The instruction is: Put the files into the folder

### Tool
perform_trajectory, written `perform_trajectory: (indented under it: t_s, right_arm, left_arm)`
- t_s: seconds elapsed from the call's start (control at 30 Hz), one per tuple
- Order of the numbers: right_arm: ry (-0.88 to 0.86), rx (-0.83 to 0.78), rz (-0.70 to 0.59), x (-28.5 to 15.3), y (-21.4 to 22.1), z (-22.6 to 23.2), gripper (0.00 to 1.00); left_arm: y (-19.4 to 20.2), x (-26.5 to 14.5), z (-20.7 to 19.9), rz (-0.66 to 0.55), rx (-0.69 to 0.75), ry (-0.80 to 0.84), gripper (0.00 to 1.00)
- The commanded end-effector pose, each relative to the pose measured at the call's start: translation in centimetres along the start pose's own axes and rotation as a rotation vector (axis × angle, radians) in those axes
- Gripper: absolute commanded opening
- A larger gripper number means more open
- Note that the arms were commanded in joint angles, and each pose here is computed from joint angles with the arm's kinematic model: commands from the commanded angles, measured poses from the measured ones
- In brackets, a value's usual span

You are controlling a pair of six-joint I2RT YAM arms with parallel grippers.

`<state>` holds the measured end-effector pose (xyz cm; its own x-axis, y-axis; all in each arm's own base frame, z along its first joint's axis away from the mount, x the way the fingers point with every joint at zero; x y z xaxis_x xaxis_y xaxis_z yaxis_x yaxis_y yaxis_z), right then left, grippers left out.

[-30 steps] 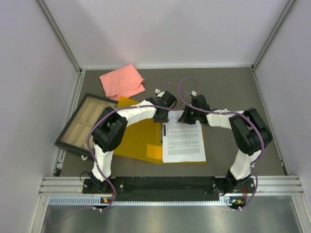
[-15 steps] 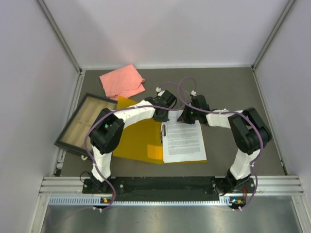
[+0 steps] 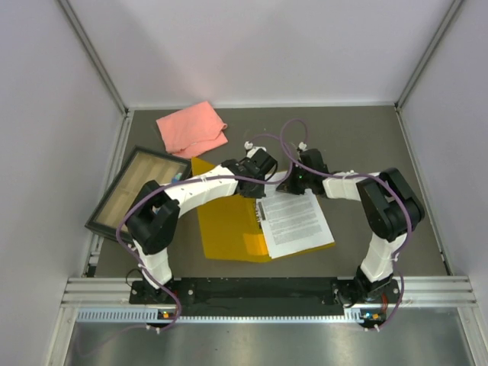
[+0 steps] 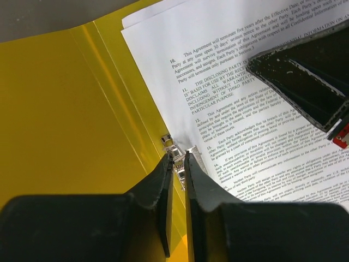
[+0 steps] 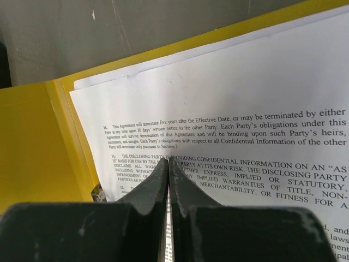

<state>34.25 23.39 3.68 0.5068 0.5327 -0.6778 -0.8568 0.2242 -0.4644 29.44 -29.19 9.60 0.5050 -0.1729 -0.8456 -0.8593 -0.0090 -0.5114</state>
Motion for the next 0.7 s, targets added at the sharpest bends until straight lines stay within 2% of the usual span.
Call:
perform_trajectory:
  t_s: [0.0, 0.3, 0.67]
  right_arm:
    - [0.033, 0.009, 0.027, 0.8, 0.4, -0.8, 0.0]
    - [0.029, 0.013, 0.026, 0.9, 0.3, -0.8, 0.0]
    - [0.019, 0.02, 0.042, 1.2, 0.7, -0.8, 0.0]
  left_arm:
    - [-1.0, -2.4, -1.5, -0.078, -0.03, 0.07, 0.0]
    - [0.7, -4.0, -2.9, -0.113, -0.033, 0.139, 0.01]
    - [2.2, -3.8, -5.4, -0.116, 0.027, 0.226, 0.07]
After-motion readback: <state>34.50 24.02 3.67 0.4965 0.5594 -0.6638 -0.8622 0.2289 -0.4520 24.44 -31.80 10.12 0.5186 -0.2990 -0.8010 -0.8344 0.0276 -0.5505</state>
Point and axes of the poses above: each gripper's point midway between its finger pads, its own x axis out along the fingers, its own z axis along the line the jaws close on, y = z × x, the point moved 2 cm from there along -x, back along the fingers, and after that the axes turned 4 degrees about -x, right-handed, at the moved point
